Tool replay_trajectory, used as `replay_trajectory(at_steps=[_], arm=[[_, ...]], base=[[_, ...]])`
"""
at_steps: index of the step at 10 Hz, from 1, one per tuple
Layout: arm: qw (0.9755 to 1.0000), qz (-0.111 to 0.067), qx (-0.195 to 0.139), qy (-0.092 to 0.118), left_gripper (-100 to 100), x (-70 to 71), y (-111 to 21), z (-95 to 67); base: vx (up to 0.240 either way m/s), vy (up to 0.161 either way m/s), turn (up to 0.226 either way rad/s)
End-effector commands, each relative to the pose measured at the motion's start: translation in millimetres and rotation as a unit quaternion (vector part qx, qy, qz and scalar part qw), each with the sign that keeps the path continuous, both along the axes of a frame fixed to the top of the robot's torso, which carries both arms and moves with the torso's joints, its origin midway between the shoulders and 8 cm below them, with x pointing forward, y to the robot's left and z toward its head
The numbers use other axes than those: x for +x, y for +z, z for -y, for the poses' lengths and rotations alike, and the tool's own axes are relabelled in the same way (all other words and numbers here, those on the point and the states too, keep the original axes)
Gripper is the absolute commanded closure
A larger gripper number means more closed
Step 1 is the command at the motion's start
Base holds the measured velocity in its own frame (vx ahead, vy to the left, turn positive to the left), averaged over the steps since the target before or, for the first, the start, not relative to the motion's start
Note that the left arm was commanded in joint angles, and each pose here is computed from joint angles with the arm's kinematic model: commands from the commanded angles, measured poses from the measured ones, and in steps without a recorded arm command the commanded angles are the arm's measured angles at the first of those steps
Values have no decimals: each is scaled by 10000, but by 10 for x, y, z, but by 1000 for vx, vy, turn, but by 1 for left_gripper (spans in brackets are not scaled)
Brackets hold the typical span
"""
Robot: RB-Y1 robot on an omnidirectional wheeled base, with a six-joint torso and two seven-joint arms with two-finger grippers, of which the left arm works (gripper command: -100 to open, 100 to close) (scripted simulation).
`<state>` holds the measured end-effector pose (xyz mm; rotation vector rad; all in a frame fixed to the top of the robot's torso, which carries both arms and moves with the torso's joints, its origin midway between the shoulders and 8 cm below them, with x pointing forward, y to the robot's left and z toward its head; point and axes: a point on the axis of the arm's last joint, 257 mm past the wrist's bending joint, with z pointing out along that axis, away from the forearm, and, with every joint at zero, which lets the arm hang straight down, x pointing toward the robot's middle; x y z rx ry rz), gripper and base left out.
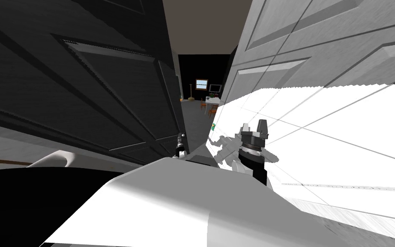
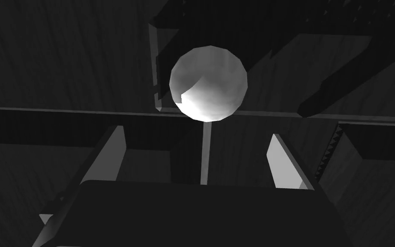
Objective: Push the door open
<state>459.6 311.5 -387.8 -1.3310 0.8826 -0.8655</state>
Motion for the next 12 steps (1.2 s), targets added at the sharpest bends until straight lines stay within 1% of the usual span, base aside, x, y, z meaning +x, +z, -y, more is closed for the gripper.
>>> replay_trajectory(at_steps=[1, 2, 3, 4, 9, 10, 11, 12], arm=[[9999, 0, -124, 48, -100, -10, -31, 141], [9999, -1, -147, 52, -100, -13, -37, 168], [9999, -39, -116, 66, -100, -46, -64, 109], [9999, -39, -116, 66, 100, -46, -64, 109], [9999, -39, -116, 66, 100, -46, -64, 109], [9996, -22, -16, 276, 100, -82, -31, -129], [9996, -22, -16, 276, 100, -82, -31, -129], [9991, -2, 43, 431, 100, -112, -3, -288]], base=[[157, 21, -68], [161, 10, -54], [57, 1, -7], [-12, 0, 8], [-9, 0, -2], [69, 123, -39], [99, 130, -39], [119, 122, 14]])
